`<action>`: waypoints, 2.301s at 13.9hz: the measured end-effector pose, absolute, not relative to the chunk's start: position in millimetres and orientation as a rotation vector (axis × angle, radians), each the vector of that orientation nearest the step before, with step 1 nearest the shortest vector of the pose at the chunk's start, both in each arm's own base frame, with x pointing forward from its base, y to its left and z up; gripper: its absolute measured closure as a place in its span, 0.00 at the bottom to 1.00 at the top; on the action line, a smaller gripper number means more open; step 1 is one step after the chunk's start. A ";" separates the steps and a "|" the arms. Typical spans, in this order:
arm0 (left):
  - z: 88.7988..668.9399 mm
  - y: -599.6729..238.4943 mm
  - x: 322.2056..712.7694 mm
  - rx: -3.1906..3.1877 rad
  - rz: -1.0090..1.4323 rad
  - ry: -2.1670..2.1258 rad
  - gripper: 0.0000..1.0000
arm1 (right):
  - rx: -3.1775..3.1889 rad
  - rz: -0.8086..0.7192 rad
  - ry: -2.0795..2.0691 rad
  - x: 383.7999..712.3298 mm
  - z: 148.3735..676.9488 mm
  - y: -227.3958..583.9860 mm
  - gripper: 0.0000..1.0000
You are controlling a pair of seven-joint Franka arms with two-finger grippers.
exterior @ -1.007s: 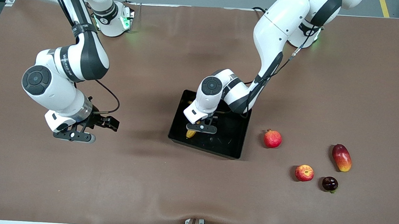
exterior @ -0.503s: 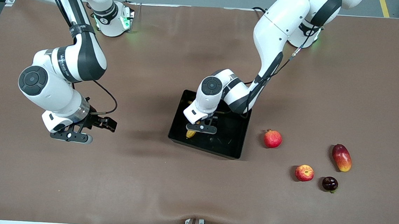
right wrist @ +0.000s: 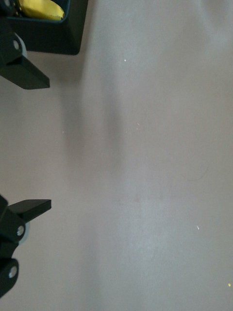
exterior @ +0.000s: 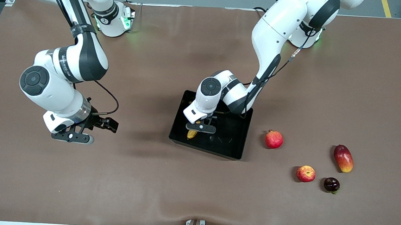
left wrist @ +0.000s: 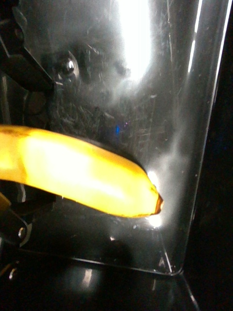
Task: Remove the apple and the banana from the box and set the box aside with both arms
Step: 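Close the left gripper on the banana's stem end, then lift the banana with the left gripper while the right gripper reaches the tray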
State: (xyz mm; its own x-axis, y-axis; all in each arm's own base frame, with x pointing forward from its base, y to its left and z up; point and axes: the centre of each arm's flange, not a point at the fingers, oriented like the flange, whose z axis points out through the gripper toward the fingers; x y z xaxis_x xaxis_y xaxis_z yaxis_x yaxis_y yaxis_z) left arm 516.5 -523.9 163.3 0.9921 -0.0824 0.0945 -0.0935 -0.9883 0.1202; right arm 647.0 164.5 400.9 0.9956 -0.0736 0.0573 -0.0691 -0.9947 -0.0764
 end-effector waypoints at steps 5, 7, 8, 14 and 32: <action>157.1 -527.5 513.5 2.998 0.153 -0.142 0.00 | -3.062 -0.098 0.069 642.7 392.7 185.9 0.00; 155.1 -529.0 512.2 2.999 0.165 -0.150 0.00 | -3.061 -0.103 0.063 642.5 390.8 188.8 0.00; 154.7 -529.3 512.0 2.999 0.169 -0.152 0.00 | -3.061 -0.105 0.061 642.7 389.5 189.7 0.00; 159.8 -536.2 510.5 2.990 0.225 -0.205 0.52 | -3.062 -0.104 0.059 643.5 385.2 191.0 0.00; 384.9 -446.6 605.3 2.993 0.371 0.061 1.00 | -3.053 -0.116 0.103 640.0 383.8 208.3 0.00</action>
State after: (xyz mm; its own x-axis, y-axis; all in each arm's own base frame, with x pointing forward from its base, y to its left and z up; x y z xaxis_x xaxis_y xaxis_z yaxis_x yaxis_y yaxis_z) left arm 605.3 -446.6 384.9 0.9691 0.0556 0.2403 0.0249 -0.9914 0.1286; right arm 640.0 208.3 383.8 0.9949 -0.0701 0.0731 -0.0637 -0.9941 -0.0875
